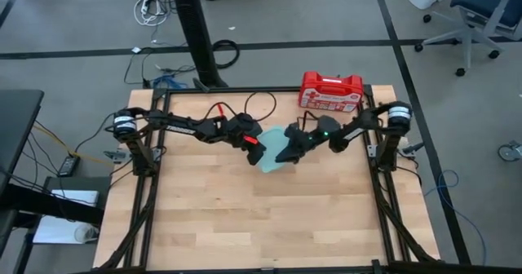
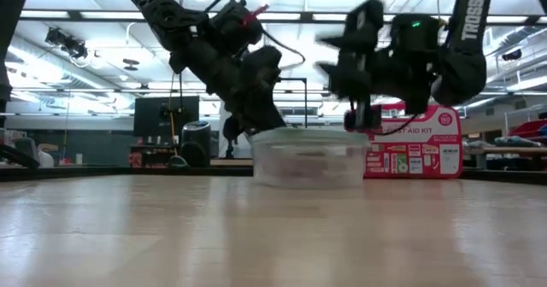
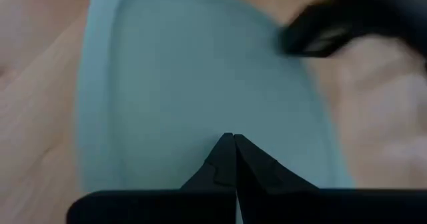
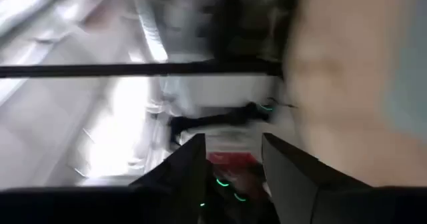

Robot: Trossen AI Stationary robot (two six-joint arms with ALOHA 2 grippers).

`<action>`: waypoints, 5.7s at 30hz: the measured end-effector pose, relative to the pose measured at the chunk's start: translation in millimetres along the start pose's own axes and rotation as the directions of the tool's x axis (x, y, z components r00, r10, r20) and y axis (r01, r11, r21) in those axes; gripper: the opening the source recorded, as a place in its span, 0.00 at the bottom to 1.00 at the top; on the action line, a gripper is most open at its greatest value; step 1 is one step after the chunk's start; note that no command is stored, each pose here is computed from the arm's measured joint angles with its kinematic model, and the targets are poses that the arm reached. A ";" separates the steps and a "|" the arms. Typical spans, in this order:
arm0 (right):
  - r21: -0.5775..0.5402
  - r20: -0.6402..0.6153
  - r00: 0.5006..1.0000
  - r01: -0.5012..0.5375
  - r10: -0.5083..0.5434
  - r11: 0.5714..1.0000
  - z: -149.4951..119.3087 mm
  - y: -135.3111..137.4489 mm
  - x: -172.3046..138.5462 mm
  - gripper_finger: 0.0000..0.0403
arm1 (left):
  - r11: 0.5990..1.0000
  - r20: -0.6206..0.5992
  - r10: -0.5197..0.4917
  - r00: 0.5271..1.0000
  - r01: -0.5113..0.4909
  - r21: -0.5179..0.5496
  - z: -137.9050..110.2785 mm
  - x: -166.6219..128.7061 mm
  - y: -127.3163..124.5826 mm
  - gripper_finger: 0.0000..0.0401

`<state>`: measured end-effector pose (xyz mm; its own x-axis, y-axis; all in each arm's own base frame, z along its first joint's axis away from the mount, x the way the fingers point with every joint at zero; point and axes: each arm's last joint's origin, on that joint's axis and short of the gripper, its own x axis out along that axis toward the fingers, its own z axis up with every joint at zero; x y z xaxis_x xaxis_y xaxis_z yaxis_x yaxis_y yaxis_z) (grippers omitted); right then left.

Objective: Roll bandage
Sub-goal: Close the transparent food container lid

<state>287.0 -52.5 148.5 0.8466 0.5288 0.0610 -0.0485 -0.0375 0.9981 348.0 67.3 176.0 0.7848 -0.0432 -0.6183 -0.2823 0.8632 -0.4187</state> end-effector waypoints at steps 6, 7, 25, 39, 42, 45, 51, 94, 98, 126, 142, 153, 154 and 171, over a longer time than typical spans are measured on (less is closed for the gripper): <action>-0.109 -0.029 0.981 -0.192 0.190 0.975 -8.6 40.1 9.5 0.37 | 1.000 -0.008 0.003 1.000 -0.003 -0.005 -1.5 1.0 0.8 0.00; -0.098 -0.041 0.982 -0.188 0.185 0.977 -10.8 40.2 12.2 0.37 | 1.000 -0.012 0.004 1.000 -0.004 -0.005 -2.0 1.1 0.8 0.00; -0.105 -0.021 1.000 -0.012 0.010 0.994 2.0 20.2 18.8 0.37 | 1.000 -0.005 0.003 1.000 -0.003 -0.005 -1.1 0.9 0.7 0.00; -0.154 -0.051 0.986 -0.166 0.159 0.974 -7.1 51.3 36.4 0.37 | 1.000 -0.007 0.002 1.000 -0.002 -0.008 -1.3 0.9 0.7 0.00; -0.002 -0.054 0.994 0.090 -0.090 0.996 5.8 -4.5 27.0 0.37 | 1.000 0.005 -0.019 1.000 0.019 0.000 1.6 0.3 -1.2 0.00; -0.063 -0.035 0.997 -0.071 0.069 0.996 8.1 -2.2 23.5 0.37 | 1.000 -0.004 -0.011 1.000 0.011 -0.004 -0.3 0.4 -0.2 0.00; -0.093 -0.097 0.981 -0.179 0.170 0.980 2.1 27.6 37.8 0.37 | 1.000 -0.019 -0.001 1.000 0.001 -0.007 -2.0 0.7 0.5 0.00; -0.115 0.054 0.997 -0.043 0.049 0.992 93.8 2.5 -52.2 0.37 | 1.000 -0.020 -0.015 1.000 0.015 -0.002 -2.8 1.5 -2.7 0.00; -0.168 0.010 0.992 -0.124 0.127 0.978 85.9 43.5 -41.8 0.37 | 1.000 -0.020 -0.014 1.000 0.014 0.002 -3.3 2.0 -4.3 0.00; -0.101 -0.074 0.982 -0.181 0.174 0.978 83.9 60.1 -10.9 0.37 | 1.000 -0.014 -0.013 1.000 0.013 0.007 -3.5 2.1 -6.6 0.00; -0.173 -0.024 0.986 -0.167 0.166 0.971 78.1 49.2 -15.8 0.37 | 0.999 0.018 0.016 1.000 -0.017 0.033 -4.2 3.3 -11.4 0.00; 0.025 0.020 0.998 -0.057 0.057 0.998 40.2 44.8 -0.8 0.37 | 0.999 0.030 -0.002 1.000 0.000 0.040 -4.8 4.1 -16.7 0.00; 0.049 0.031 0.999 0.011 -0.012 0.999 36.7 26.8 -4.3 0.37 | 0.999 0.032 -0.001 0.999 -0.001 0.040 -4.6 4.0 -16.6 0.00; -0.080 -0.029 0.970 -0.242 0.241 0.967 -13.2 60.0 -2.7 0.37 | 0.999 0.029 0.005 1.000 -0.007 0.041 -6.3 4.6 -19.1 0.00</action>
<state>274.8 -45.0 208.2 0.7945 0.5282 0.2998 -0.2947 -0.0964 0.9507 353.6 47.5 177.0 0.7988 -0.0240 -0.6011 -0.2644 0.8835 -0.3866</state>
